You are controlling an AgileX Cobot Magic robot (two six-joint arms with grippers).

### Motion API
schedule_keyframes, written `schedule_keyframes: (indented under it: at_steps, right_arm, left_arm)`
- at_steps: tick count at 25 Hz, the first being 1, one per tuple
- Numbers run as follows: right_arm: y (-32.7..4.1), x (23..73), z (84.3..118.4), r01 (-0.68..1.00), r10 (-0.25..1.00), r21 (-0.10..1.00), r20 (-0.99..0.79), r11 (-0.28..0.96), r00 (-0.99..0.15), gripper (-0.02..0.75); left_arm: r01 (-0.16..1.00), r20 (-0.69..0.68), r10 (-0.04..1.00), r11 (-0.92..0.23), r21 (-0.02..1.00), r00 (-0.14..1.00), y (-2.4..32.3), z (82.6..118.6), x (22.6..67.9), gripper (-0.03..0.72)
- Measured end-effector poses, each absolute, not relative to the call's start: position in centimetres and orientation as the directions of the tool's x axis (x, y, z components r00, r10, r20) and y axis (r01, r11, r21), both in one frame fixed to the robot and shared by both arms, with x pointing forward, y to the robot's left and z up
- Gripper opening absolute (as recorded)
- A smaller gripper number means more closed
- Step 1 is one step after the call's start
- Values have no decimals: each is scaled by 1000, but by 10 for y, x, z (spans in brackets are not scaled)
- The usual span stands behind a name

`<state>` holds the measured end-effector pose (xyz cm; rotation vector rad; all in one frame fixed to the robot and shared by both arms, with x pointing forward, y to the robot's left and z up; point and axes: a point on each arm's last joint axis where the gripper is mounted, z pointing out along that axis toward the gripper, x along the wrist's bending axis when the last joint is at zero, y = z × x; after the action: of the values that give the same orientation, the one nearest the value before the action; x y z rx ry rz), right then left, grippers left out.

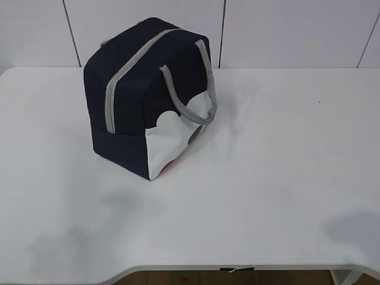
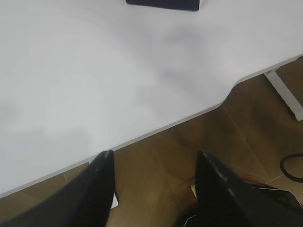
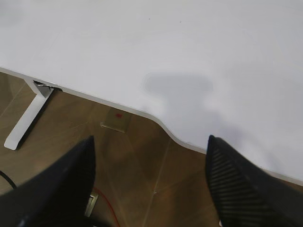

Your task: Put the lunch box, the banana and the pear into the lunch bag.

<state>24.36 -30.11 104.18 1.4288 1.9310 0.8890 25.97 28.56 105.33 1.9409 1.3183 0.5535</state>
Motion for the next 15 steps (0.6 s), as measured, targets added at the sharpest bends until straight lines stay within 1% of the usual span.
schedule_keyframes:
  at_steps: [15]
  right_arm:
    - [-301, 244, 1042, 583, 963, 786, -57, 205, -262, 574]
  left_arm:
    - [613, -42, 921, -222, 758, 386, 286, 1053, 259, 415]
